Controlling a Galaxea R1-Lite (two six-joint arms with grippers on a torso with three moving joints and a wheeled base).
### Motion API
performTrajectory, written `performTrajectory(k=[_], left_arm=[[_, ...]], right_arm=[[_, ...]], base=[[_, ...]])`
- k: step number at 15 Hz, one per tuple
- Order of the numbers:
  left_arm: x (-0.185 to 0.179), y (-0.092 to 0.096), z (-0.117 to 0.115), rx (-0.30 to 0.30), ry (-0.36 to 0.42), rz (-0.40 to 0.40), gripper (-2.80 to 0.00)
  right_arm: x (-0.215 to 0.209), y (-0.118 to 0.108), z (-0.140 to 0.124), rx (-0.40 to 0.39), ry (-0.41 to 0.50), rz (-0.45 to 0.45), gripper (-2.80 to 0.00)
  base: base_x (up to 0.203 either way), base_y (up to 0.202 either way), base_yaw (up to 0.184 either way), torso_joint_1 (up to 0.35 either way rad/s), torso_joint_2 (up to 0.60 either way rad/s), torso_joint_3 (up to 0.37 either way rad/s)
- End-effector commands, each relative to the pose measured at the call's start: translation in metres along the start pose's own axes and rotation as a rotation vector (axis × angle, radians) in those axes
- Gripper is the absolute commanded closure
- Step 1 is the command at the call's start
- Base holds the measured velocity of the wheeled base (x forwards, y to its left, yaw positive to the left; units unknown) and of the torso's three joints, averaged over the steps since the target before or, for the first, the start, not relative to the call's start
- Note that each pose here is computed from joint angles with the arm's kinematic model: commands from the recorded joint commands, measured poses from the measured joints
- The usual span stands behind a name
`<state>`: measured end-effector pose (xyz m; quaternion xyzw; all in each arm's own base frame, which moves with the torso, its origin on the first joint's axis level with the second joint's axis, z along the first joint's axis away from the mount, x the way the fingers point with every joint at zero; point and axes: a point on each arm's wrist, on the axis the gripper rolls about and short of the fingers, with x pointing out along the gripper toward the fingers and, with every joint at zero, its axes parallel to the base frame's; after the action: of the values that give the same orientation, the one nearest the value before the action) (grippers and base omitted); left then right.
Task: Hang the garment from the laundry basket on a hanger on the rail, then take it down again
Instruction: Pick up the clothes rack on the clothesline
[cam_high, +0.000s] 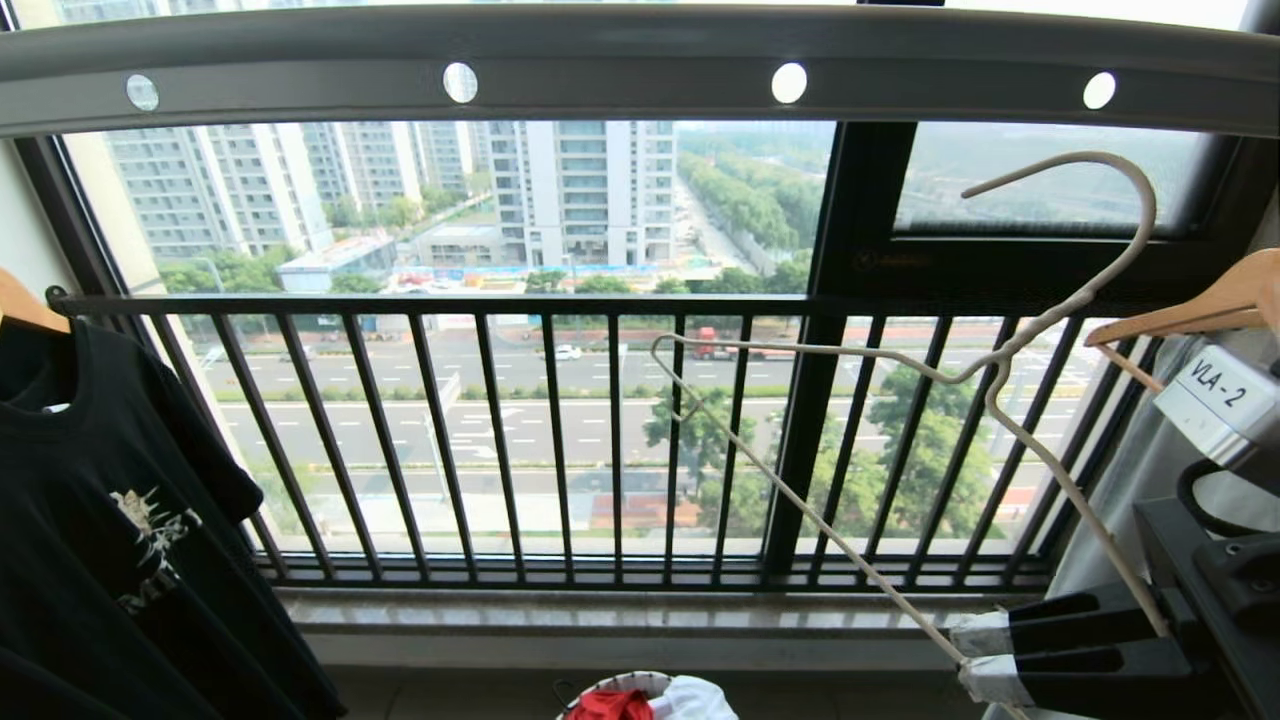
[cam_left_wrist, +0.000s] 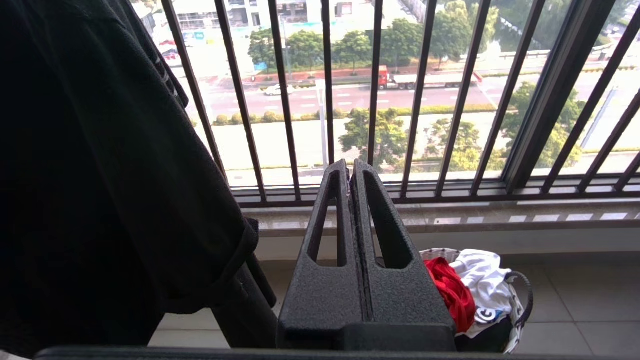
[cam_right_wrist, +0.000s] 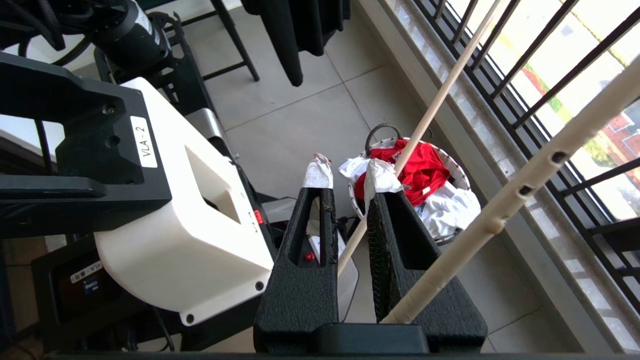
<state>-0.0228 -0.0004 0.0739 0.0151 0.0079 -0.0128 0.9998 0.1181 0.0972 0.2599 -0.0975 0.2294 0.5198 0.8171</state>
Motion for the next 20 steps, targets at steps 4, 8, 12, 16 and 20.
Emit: performTrajectory(k=[4,8,12,16,20], left_arm=[[0.0001,0.0,0.0,0.0,0.001,-0.001,0.0],[0.0001,0.0,0.0,0.0,0.001,0.0,0.0],[0.0001,0.0,0.0,0.0,0.001,0.0,0.0],[0.0001,0.0,0.0,0.0,0.001,0.001,0.0],[0.0001,0.0,0.0,0.0,0.001,0.001,0.0]], right_arm=[[-0.0025,-0.0011,-0.0004,0.0,-0.006,-0.011,0.0],[-0.0051,-0.0009,-0.0004,-0.002,-0.013,-0.018,0.0],[-0.0054,-0.0006,-0.0011,-0.003,-0.013,-0.018,0.0],[-0.0065,0.0002,-0.0022,-0.007,-0.014,-0.018,0.0],[-0.0054,0.0001,-0.0044,-0.021,-0.006,-0.017,0.0]], base=[[0.0,0.0,0.0,-0.097,0.21,0.107],[0.0,0.0,0.0,-0.132,0.29,0.151],[0.0,0.0,0.0,-0.14,0.3,0.166],[0.0,0.0,0.0,-0.14,0.31,0.162],[0.0,0.0,0.0,-0.147,0.32,0.173]])
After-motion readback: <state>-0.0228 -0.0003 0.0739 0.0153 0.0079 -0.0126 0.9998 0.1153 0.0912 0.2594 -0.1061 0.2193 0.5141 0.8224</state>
